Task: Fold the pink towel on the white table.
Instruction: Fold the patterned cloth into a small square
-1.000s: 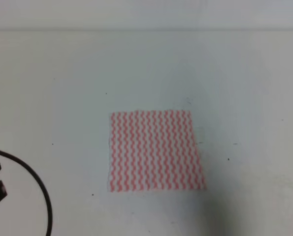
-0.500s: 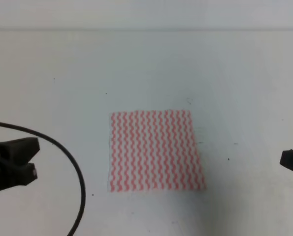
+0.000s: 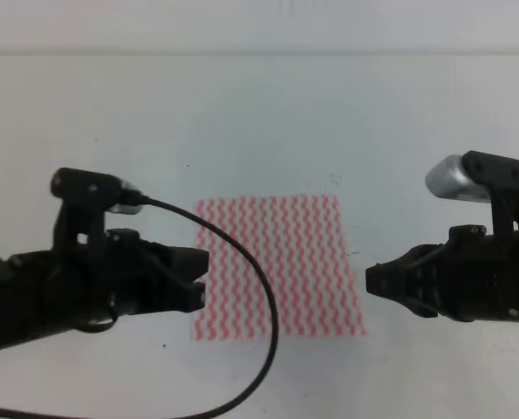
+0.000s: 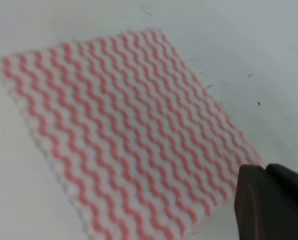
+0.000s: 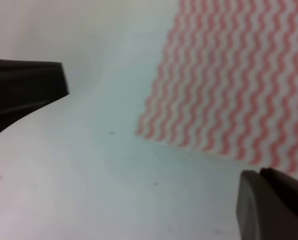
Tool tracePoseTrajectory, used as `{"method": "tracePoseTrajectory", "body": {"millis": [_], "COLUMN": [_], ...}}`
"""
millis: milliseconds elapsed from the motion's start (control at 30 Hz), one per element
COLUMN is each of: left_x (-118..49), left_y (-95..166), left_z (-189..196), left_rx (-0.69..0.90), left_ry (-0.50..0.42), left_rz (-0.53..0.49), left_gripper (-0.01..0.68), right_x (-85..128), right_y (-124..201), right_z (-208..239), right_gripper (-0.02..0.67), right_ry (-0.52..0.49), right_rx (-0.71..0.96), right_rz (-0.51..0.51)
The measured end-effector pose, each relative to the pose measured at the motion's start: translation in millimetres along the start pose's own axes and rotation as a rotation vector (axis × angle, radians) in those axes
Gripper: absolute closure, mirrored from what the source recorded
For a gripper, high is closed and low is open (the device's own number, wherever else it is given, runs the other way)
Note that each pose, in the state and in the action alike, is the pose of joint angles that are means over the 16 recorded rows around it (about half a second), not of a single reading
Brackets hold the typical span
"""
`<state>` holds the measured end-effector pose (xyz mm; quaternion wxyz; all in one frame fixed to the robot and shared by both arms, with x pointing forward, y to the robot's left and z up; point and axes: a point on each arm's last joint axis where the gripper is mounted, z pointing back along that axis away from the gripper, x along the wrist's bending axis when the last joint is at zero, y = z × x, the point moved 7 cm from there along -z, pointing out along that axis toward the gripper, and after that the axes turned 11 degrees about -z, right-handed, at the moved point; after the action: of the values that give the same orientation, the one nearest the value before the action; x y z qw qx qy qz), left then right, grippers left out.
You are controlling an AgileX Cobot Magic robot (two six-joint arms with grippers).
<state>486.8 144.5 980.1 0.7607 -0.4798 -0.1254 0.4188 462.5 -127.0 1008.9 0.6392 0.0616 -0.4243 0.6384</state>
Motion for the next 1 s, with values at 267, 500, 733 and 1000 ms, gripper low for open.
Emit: {"method": "tracePoseTrajectory", "body": {"millis": [267, 500, 733, 1000], "left_x": [-12.7, -11.0, -7.2, -1.9], "left_y": [14, 30, 39, 49], "left_z": [-50, -74, -85, -94], "left_rx": [0.116, 0.163, 0.185, 0.222], "left_ry": [0.074, 0.109, 0.112, 0.101], "left_rz": [-0.040, -0.040, -0.044, -0.045], "left_gripper": [0.673, 0.673, 0.673, 0.673], "right_x": [-9, -22, -34, -51], "right_y": [2, 5, 4, 2], "right_z": [-31, -48, -61, -74], "right_gripper": [0.639, 0.513, 0.381, 0.332], "right_ry": [0.099, 0.154, 0.192, 0.230], "right_rx": [0.078, 0.122, 0.131, 0.133], "right_rz": [0.011, -0.001, -0.046, -0.159]}}
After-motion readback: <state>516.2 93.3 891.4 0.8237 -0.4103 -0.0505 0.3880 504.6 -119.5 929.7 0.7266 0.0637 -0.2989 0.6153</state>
